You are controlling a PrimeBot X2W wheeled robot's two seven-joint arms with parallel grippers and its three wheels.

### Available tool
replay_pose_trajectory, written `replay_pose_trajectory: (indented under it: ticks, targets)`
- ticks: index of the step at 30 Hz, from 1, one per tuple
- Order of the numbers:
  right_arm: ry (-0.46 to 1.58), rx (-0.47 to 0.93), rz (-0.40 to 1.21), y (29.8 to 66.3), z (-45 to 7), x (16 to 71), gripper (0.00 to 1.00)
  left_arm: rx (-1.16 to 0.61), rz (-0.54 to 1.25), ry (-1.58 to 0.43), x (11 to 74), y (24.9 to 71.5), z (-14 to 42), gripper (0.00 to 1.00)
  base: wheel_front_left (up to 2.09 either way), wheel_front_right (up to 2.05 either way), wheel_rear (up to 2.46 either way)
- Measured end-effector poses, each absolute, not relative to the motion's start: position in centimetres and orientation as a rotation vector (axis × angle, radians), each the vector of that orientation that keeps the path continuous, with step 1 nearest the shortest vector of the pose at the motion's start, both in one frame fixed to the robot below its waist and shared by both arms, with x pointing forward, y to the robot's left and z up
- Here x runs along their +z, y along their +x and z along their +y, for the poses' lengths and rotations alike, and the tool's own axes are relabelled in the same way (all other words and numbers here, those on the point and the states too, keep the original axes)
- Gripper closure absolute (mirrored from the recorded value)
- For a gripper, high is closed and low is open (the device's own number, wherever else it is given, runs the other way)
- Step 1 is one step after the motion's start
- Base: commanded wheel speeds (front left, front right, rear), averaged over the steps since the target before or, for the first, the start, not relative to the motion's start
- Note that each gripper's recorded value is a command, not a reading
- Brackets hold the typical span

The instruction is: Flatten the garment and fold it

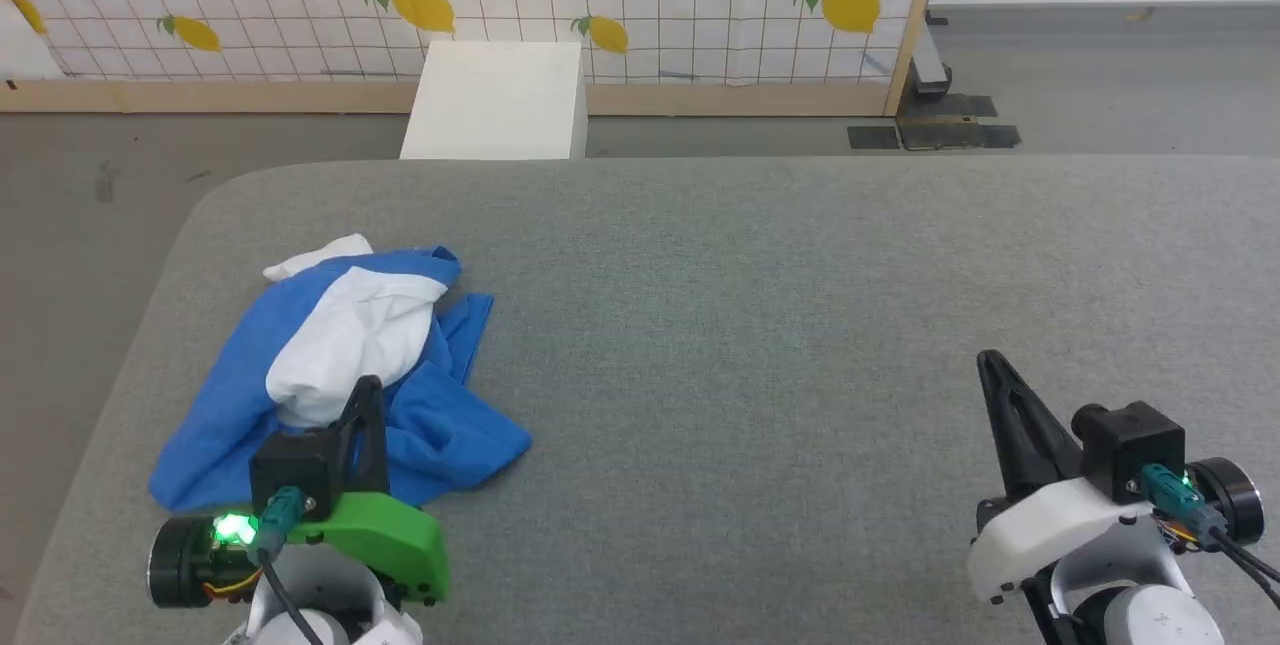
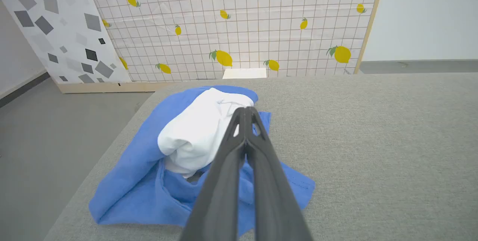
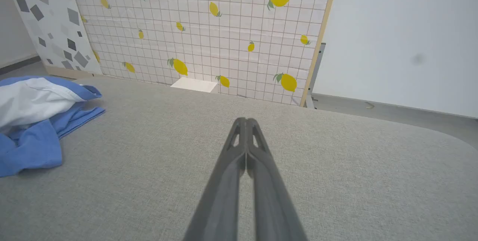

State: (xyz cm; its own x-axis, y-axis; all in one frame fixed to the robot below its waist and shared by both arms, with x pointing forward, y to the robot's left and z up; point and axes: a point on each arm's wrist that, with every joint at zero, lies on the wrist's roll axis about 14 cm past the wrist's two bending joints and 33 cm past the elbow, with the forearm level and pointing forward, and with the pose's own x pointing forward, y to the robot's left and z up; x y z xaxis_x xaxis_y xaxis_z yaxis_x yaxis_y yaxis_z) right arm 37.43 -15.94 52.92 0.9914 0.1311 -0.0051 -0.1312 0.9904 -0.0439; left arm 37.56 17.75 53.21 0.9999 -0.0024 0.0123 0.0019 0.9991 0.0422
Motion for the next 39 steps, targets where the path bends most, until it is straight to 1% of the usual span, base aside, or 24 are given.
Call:
replay_pose_trajectory:
  ticks: [11, 12, 31, 39]
  targets:
    - [-0.044, 0.132, 0.002, 37.43, -15.94, 52.92, 1.00, -0.002, -0.012, 0.042, 53.21, 37.56, 17.75, 1.00, 0.00, 0.00, 0.00]
    - [-0.044, 0.132, 0.003, 37.43, -15.94, 52.91, 0.00, -0.002, -0.012, 0.042, 53.20, 37.57, 17.75, 0.00, 0.00, 0.00, 0.00]
    - [-0.020, 0.109, -0.001, 37.46, -16.72, 52.61, 0.00, -0.010, -0.008, 0.018, 52.64, 37.49, 17.51, 0.00, 0.00, 0.00, 0.00]
    - [-0.010, 0.121, -0.006, 37.72, -16.32, 52.45, 0.00, 0.013, -0.009, 0.008, 52.41, 37.12, 18.23, 0.00, 0.00, 0.00, 0.00]
